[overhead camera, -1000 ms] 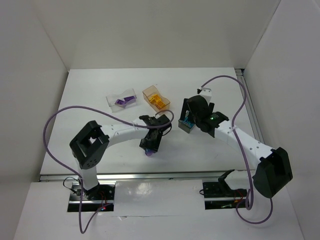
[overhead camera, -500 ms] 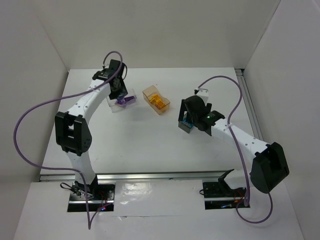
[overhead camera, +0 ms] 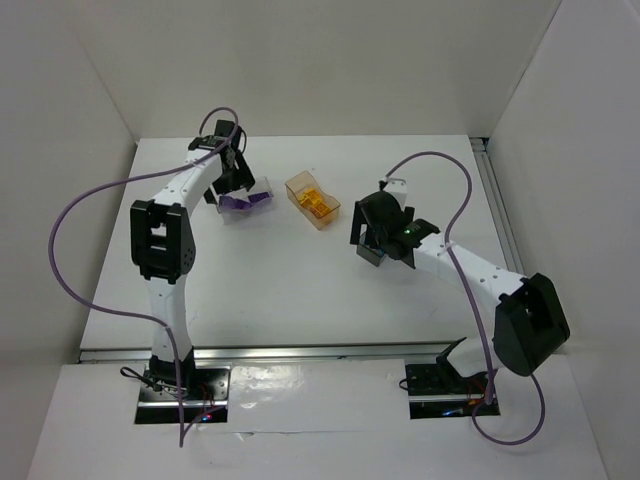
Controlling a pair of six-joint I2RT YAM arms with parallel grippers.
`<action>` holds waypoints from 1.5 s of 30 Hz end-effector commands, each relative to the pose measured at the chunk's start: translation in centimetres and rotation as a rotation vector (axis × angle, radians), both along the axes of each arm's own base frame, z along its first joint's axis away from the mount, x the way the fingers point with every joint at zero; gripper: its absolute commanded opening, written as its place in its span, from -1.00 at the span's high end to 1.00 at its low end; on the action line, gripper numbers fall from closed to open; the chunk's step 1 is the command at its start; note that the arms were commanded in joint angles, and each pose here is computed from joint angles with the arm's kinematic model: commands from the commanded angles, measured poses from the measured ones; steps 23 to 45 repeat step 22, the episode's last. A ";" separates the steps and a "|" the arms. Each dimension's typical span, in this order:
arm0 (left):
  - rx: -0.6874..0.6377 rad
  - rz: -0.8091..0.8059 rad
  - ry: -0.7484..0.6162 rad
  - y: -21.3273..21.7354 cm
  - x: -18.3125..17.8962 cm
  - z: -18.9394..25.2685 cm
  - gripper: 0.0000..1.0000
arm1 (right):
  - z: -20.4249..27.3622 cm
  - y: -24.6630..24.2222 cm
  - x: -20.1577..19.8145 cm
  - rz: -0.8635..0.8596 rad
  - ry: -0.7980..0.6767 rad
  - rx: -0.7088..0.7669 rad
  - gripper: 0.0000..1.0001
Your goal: Sort the legos into containers by color
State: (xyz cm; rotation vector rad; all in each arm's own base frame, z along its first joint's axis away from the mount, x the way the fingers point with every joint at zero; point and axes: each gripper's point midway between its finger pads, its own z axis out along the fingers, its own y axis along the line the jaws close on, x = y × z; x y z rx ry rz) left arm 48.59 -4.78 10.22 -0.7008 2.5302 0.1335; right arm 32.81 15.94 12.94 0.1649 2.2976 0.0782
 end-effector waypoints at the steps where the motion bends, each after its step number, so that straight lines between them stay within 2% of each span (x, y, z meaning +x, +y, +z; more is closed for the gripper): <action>1: -0.007 0.006 -0.028 -0.1 0.9 0.9 -1.00 | 1.4 1.3 1.1 0.011 -0.044 0.024 -0.93; 6: 0.028 0.004 -0.062 -0.7 -0.4 2.9 -1.00 | 1.7 1.5 1.1 0.007 -0.048 0.025 -0.93; 7: 0.028 -0.012 -0.113 -1.5 -0.6 5.3 -1.00 | 2.0 1.5 1.1 0.007 -0.055 0.030 -0.96; 10: 0.046 -0.033 -0.158 -2.5 -2.1 7.7 -1.00 | 1.8 -0.1 0.9 -0.069 -0.054 -0.015 -1.00; 12: 0.018 -0.077 -0.227 -4.2 -3.8 10.8 -1.00 | 2.3 -1.1 0.8 -0.141 -0.068 -0.018 -1.00; 14: 0.001 -0.162 -0.231 -6.4 -5.8 10.9 -1.00 | 2.4 -2.0 0.5 -0.181 -0.070 -0.056 -1.00; 15: -0.036 -0.233 -0.304 -7.8 -6.5 13.1 -1.00 | 2.7 -2.2 0.3 -0.187 -0.076 -0.060 -1.00; 16: -0.037 -0.293 -0.274 -9.1 -8.3 11.4 -1.00 | 3.1 -2.3 0.3 -0.188 -0.084 -0.053 -1.00; 18: -0.071 -0.345 -0.329 -10.0 -10.3 12.8 -1.00 | 3.5 -2.5 0.0 -0.183 -0.094 -0.051 -1.00; 19: -0.070 -0.355 -0.316 -10.0 -11.1 11.6 -1.00 | 3.4 -2.1 -0.2 -0.167 -0.090 -0.045 -1.00; 22: -0.083 -0.396 -0.327 -10.4 -13.2 11.8 -1.00 | 4.0 -2.3 -0.5 -0.155 -0.106 -0.035 -1.00; 45: -0.083 -0.396 -0.327 -10.4 -13.2 11.8 -1.00 | 4.0 -2.3 -0.5 -0.155 -0.106 -0.035 -1.00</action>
